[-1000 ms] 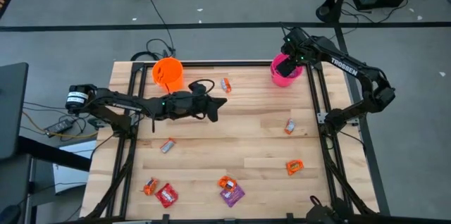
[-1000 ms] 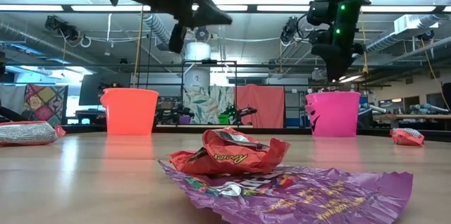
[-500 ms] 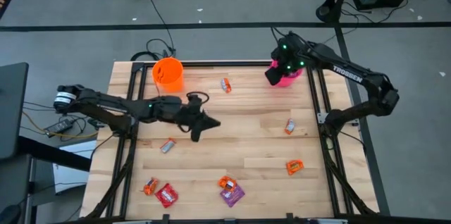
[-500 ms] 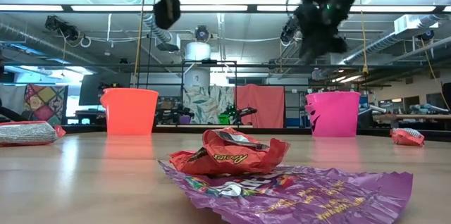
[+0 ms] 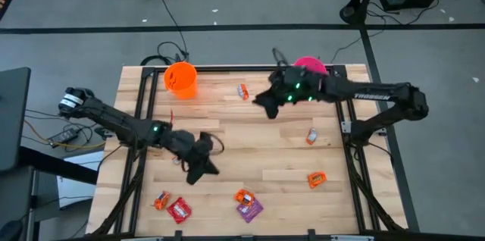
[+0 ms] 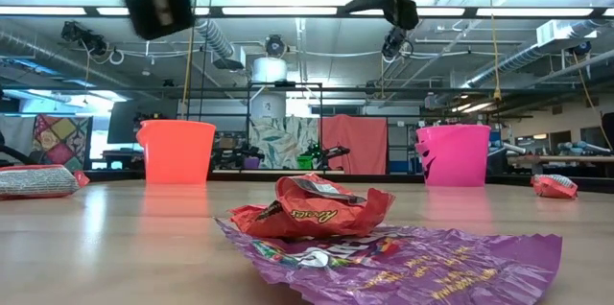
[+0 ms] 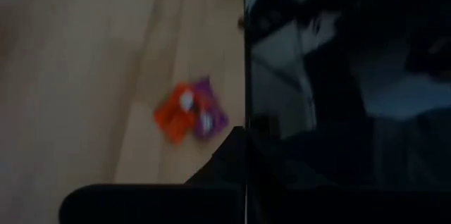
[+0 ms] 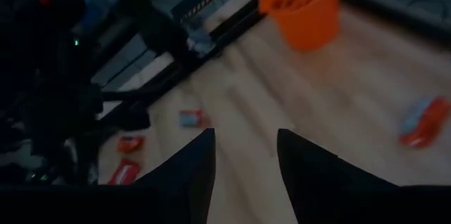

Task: Sort candy by brand, put in halloween buckets
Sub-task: Put the red candy into the pink bucket

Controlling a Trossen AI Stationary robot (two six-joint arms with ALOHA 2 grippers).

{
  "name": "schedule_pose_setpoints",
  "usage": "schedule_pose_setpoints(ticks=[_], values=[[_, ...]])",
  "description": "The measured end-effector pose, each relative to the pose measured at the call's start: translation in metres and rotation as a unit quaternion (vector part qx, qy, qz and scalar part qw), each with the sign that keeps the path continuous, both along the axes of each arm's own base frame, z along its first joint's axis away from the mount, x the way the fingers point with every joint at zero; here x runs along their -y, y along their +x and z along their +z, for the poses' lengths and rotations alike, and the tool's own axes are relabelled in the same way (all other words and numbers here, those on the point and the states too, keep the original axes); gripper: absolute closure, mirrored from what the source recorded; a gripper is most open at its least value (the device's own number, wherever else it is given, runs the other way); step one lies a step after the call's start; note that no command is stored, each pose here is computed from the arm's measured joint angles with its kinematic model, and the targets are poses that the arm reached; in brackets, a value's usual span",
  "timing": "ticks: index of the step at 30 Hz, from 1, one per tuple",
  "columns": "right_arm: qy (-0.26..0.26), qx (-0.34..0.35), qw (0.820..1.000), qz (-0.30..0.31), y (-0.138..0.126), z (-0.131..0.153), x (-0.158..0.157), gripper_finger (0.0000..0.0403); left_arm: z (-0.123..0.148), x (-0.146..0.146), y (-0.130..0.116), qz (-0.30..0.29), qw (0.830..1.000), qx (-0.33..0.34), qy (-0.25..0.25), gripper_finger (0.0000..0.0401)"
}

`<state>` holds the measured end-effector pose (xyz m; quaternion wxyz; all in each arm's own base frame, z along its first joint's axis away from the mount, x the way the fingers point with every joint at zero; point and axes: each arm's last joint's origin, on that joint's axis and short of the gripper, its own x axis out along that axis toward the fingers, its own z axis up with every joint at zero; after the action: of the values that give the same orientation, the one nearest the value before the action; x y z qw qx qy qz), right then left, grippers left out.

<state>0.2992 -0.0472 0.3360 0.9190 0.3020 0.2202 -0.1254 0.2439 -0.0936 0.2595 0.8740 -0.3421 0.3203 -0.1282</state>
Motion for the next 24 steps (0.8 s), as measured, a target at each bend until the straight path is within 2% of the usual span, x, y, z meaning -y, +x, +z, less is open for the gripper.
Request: schedule_pose_setpoints(ticks=[6,11,20,24], values=[[0.032,-0.029,0.999,-0.01,0.025,-0.025,-0.045,0.025,-0.011,0.013,-0.013,-0.024,0.997,-0.061,0.033,0.0387],[0.054,-0.025,0.998,-0.002,0.043,-0.043,-0.08,0.0259,-0.018,0.021,-0.023,-0.047,0.993,-0.097,0.052,0.0387],[0.082,0.044,0.995,0.047,0.075,-0.067,-0.126,0.0276,-0.021,0.043,-0.039,-0.059,0.989,-0.124,0.058,0.0387],[0.101,0.062,0.991,0.057,0.084,-0.078,-0.139,0.0277,-0.021,0.057,-0.049,-0.084,0.987,-0.12,0.067,0.0383]])
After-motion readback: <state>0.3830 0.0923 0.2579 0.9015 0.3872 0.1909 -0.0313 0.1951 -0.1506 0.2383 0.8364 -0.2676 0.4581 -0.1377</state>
